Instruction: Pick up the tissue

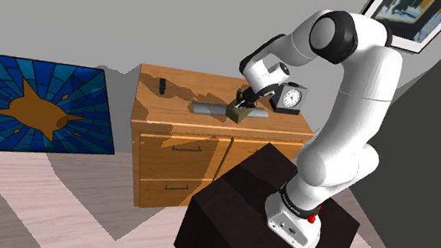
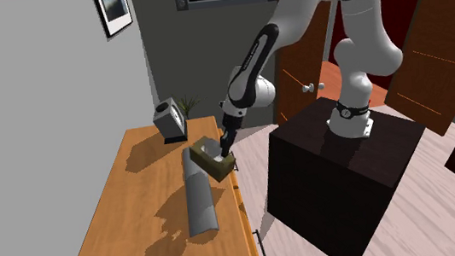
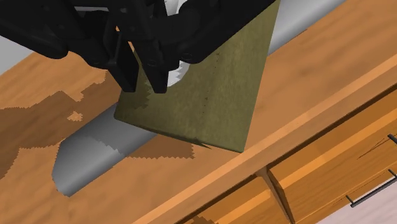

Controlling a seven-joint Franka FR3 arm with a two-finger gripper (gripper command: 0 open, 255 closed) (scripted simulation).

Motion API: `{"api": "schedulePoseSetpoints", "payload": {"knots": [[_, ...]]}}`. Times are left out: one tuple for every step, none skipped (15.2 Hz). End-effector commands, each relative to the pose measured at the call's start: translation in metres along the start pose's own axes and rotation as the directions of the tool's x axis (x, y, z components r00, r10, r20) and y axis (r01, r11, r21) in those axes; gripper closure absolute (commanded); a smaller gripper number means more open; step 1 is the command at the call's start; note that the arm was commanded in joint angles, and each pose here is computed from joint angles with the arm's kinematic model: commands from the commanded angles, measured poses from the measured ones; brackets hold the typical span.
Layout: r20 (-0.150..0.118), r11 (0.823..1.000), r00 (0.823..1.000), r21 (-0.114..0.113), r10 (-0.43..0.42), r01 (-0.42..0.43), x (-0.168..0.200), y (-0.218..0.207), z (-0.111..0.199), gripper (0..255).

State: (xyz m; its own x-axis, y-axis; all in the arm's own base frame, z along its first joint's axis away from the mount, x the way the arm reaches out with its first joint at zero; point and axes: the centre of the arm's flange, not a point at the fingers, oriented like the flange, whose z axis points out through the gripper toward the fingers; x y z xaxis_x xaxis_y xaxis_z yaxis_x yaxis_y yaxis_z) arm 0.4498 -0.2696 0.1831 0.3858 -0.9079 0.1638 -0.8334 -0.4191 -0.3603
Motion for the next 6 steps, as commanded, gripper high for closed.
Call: {"api": "schedulePoseSetpoints", "payload": {"knots": [[0.000, 1.000, 1.000, 0.000, 0.000, 0.000, 0.001, -0.004, -0.010, 255], [0.000, 1.000, 1.000, 0.000, 0.000, 0.000, 0.002, -0.006, -0.015, 255], [0.000, 1.000, 1.000, 0.000, 0.000, 0.000, 0.003, -0.008, -0.019, 255], [0.000, 1.000, 1.000, 0.000, 0.000, 0.000, 0.004, -0.009, -0.024, 255], [0.000, 1.000, 1.000, 0.000, 0.000, 0.000, 0.004, -0.010, -0.025, 255], [0.000, 1.000, 1.000, 0.000, 0.000, 0.000, 0.004, -0.010, -0.025, 255]]}}
